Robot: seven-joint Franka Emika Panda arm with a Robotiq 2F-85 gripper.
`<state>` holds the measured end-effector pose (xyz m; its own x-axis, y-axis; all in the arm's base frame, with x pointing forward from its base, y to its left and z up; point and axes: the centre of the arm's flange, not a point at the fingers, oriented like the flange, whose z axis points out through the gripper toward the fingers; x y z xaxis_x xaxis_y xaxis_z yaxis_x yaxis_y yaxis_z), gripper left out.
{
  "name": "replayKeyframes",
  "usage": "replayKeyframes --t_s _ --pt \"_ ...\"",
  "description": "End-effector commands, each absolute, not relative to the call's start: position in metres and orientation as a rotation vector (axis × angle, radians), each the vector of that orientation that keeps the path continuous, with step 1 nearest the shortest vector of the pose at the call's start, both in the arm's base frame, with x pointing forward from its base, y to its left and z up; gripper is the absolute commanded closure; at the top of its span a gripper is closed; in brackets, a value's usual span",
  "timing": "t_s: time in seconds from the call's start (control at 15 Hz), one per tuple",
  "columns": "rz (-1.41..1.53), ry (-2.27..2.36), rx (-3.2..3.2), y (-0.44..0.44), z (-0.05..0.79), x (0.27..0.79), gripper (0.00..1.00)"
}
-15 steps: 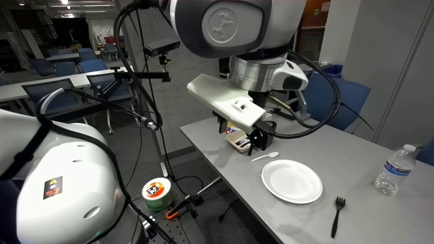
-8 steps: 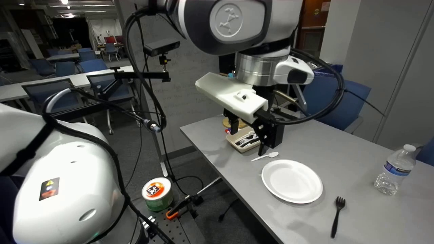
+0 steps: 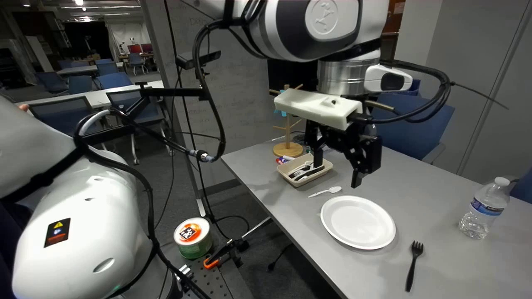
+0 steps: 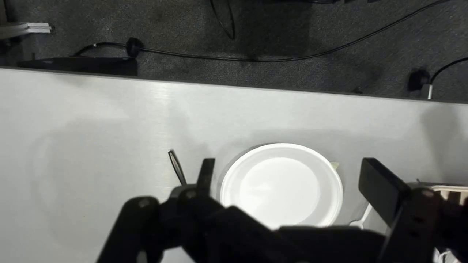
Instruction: Put the fork and the spoon on the plate
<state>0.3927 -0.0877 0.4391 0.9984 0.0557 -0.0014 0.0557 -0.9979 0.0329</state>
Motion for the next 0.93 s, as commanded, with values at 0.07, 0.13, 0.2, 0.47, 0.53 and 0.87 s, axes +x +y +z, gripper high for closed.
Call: replayKeyframes --t_s 0.07,0.13,0.2,0.47,0.53,0.87 --pt "0.016 0.08 3.053 -0.109 0.439 0.438 0.0" --pt "0.008 0.075 3.084 -0.098 0.438 0.415 0.0" --pt "0.012 0.071 3.08 -0.101 0.437 0.421 0.0" --pt "0.003 0.068 3.077 -0.103 0.434 0.429 0.0" --pt "0.004 0.068 3.077 -0.103 0.435 0.429 0.0" --pt "-0.004 0.046 3.077 -0.115 0.433 0.436 0.0"
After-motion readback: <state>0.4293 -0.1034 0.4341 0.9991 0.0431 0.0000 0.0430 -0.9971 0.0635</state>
